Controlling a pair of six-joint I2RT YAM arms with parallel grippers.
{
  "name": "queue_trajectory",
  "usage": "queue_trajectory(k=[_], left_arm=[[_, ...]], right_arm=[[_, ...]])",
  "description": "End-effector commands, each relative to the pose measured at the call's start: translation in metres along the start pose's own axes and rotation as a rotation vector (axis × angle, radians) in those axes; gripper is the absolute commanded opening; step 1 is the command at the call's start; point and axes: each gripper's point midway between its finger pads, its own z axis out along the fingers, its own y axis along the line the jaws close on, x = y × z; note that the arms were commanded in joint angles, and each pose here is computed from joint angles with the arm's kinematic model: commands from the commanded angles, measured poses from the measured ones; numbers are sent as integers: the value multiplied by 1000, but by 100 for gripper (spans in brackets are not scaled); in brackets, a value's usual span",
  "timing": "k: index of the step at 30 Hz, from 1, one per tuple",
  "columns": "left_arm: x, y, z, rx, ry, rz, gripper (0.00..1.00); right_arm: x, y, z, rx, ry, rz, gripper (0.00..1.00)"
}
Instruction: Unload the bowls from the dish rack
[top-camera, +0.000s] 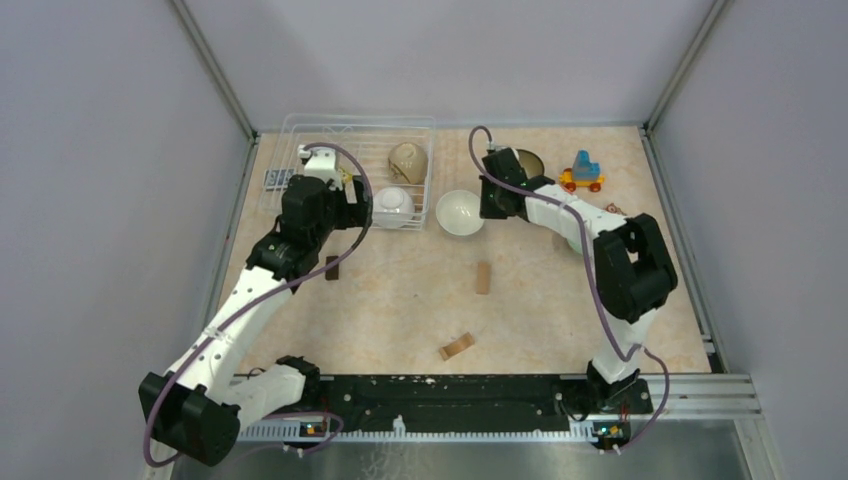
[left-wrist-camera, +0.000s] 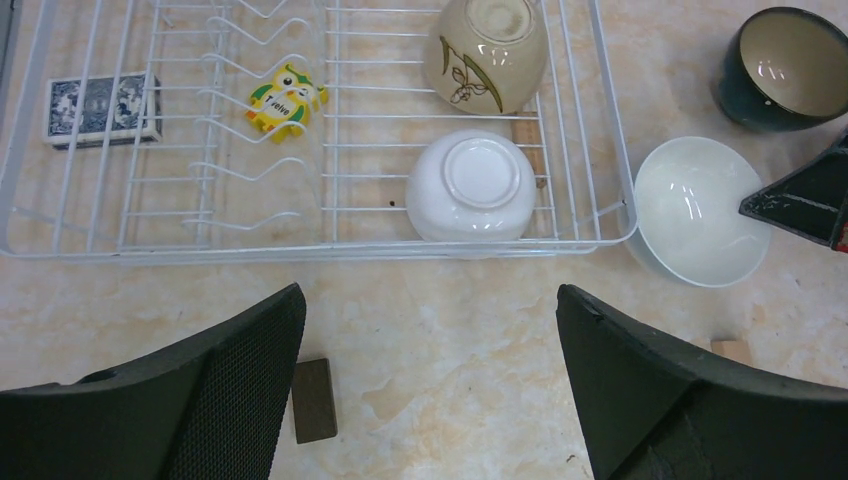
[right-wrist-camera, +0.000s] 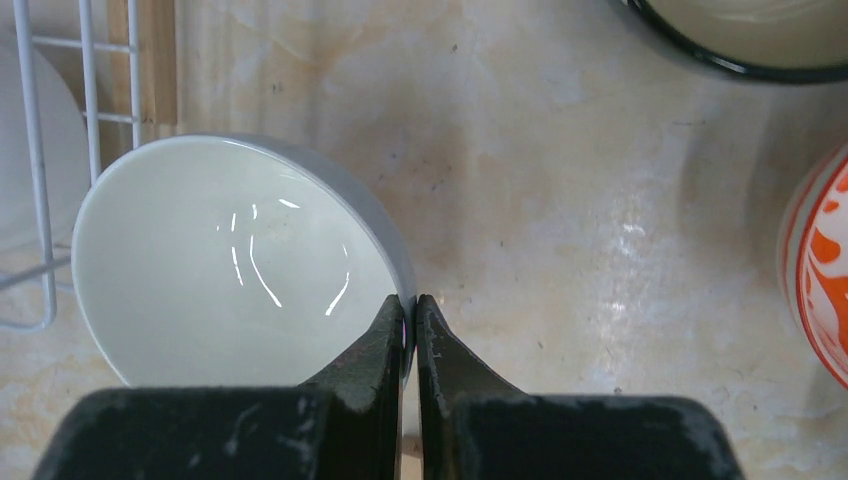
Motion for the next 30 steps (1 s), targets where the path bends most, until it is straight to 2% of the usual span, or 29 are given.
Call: queue_trajectory(k=[1,10,17,21,25,30], left_arm=[[-11,8,-1,-53,-48,-26,99],[-6,3,3,-23,-35,-27,99],[-1,2,5,-17,-19,-25,99],[-1,0,6,-7,-14,-28,99],[-1,-6,6,19,-12,-38,99],[-3,-17,6,83,-14,-38,99]], right_arm=[[-57,13,6,-41,-115,83,0],[-90,-9,29,9,-147,128,0],[-101,-13,27,17,-174,87,12],[-100,-14,25,21,-173,72,15],[-97,-18,21,32,-172,73,28],[-109,-19,-7,17,-246,63,43]])
